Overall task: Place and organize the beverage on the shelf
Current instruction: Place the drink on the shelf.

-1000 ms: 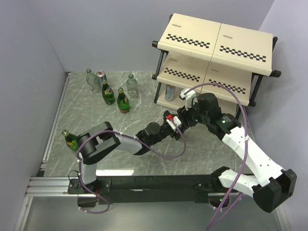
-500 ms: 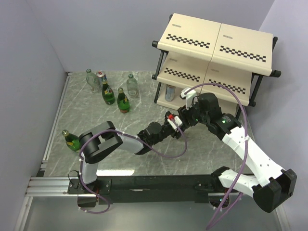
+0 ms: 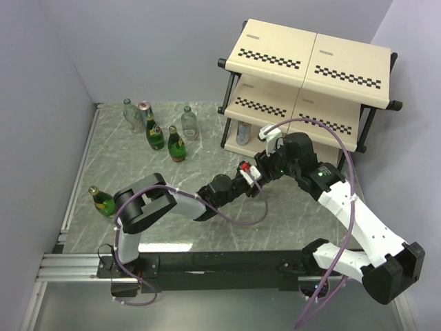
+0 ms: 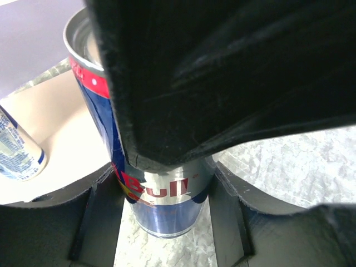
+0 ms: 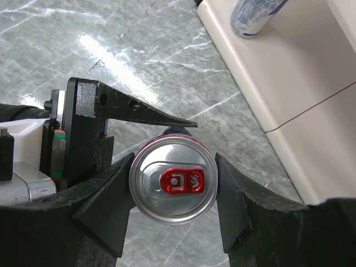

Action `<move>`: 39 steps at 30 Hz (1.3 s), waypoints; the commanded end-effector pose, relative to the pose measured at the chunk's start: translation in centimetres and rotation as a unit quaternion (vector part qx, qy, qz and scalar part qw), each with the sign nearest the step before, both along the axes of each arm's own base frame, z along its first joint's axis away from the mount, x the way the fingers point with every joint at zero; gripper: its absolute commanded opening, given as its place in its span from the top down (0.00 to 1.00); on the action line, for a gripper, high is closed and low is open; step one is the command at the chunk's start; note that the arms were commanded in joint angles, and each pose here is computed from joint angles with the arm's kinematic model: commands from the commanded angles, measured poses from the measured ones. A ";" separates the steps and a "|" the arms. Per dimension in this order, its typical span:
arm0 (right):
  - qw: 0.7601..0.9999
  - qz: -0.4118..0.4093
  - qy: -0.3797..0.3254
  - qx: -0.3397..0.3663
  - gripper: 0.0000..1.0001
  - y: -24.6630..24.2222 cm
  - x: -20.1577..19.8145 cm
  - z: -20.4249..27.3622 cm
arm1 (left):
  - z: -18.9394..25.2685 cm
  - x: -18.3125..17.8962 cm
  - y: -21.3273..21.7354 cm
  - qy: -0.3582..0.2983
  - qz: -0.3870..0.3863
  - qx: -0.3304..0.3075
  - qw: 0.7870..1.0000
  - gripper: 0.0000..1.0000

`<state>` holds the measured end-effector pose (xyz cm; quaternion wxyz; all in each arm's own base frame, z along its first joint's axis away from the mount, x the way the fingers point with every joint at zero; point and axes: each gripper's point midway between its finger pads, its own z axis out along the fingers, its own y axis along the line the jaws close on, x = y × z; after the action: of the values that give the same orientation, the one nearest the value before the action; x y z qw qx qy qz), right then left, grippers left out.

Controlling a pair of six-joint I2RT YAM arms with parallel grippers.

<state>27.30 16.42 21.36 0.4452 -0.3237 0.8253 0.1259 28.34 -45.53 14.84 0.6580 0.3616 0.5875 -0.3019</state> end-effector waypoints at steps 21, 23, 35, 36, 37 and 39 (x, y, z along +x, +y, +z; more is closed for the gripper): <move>0.992 -0.018 -0.097 0.078 0.01 -2.6 -0.6 5.9 | 1.5 1.8 0.3 0.037 -0.002 -0.079 0.996 1.00; 0.991 -0.024 -0.105 0.085 0.01 -3.2 -0.7 6.3 | 1.5 2.3 0.1 0.039 0.001 -0.083 0.996 1.00; 0.982 -0.079 -0.127 0.112 0.01 -5.8 -0.6 7.5 | 2.9 7.6 -1.1 0.053 0.028 -0.144 0.988 1.00; 0.982 -0.081 -0.126 0.113 0.01 -5.9 -0.6 7.5 | 2.6 7.9 -1.3 0.055 0.030 -0.142 0.988 1.00; 0.981 -0.083 -0.130 0.115 0.01 -6.0 -0.6 7.8 | 3.4 8.5 -1.6 0.050 0.030 -0.149 0.987 1.00; 0.981 -0.086 -0.131 0.117 0.01 -6.2 -0.7 7.8 | 3.1 9.3 -2.1 0.050 0.035 -0.145 0.988 1.00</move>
<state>26.59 10.27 27.69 0.5704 -0.2193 0.7805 0.1321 36.45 -46.27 11.52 0.6329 0.2627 0.6445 -0.3391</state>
